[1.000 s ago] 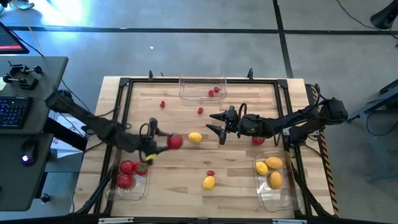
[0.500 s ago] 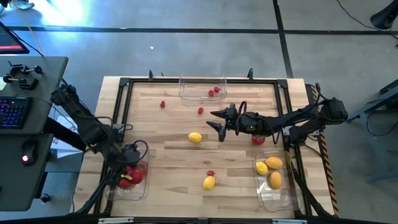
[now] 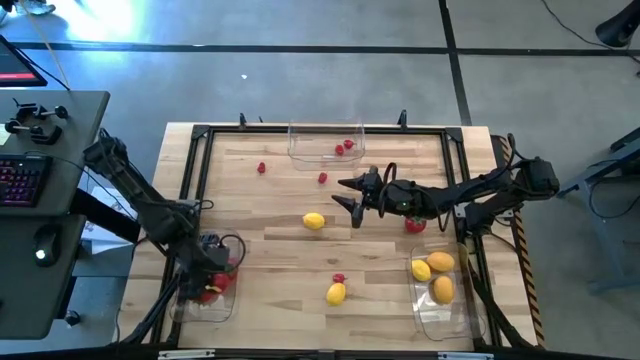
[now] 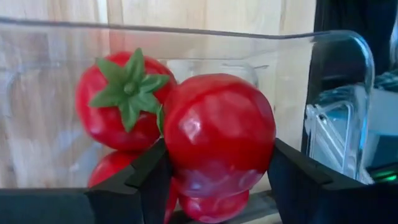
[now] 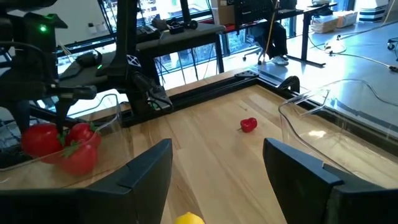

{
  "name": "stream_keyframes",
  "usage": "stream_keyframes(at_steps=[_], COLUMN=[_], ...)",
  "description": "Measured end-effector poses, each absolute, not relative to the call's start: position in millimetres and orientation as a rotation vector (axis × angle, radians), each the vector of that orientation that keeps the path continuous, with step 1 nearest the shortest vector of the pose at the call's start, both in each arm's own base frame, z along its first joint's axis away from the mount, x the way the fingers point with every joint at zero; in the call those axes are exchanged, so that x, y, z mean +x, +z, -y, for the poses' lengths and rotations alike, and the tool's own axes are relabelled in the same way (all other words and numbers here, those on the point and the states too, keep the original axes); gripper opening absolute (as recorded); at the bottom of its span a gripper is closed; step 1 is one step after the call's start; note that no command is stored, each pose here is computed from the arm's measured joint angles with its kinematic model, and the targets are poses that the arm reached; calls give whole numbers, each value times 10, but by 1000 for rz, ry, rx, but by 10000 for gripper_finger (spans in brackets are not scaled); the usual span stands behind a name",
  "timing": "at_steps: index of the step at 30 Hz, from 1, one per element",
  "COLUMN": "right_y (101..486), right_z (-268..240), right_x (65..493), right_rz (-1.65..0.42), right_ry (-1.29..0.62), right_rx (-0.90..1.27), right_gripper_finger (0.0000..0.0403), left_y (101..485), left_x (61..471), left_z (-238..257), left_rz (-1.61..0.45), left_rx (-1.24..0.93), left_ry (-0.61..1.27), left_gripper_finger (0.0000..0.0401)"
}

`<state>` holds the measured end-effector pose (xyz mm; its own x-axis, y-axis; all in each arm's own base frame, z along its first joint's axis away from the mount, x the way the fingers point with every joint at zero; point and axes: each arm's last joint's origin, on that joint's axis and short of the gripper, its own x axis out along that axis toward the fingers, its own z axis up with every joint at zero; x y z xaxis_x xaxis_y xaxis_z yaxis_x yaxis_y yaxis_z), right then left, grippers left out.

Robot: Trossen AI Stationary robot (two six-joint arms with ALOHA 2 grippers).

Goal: Sort produce into baskets
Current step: Put the red tomato in the bottom left transparent bin

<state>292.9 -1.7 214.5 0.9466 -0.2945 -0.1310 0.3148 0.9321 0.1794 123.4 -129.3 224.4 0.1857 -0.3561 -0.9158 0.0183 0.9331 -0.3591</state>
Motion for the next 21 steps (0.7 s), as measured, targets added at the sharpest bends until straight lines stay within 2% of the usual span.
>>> stream_keyframes(at_steps=[9,21], right_y=[2137,2121], right_z=[36,36], right_x=[2928,2925], right_rz=[-111,-128], right_ry=[-320,-323], right_rx=[204,204], right_gripper_finger=[240,240], left_y=[2142,2149], left_x=[1366,1391], left_z=[1299,1289], left_rz=[-1415,-1405], left_rx=[-391,-353], left_ry=[-175,-242], left_gripper_finger=[240,245])
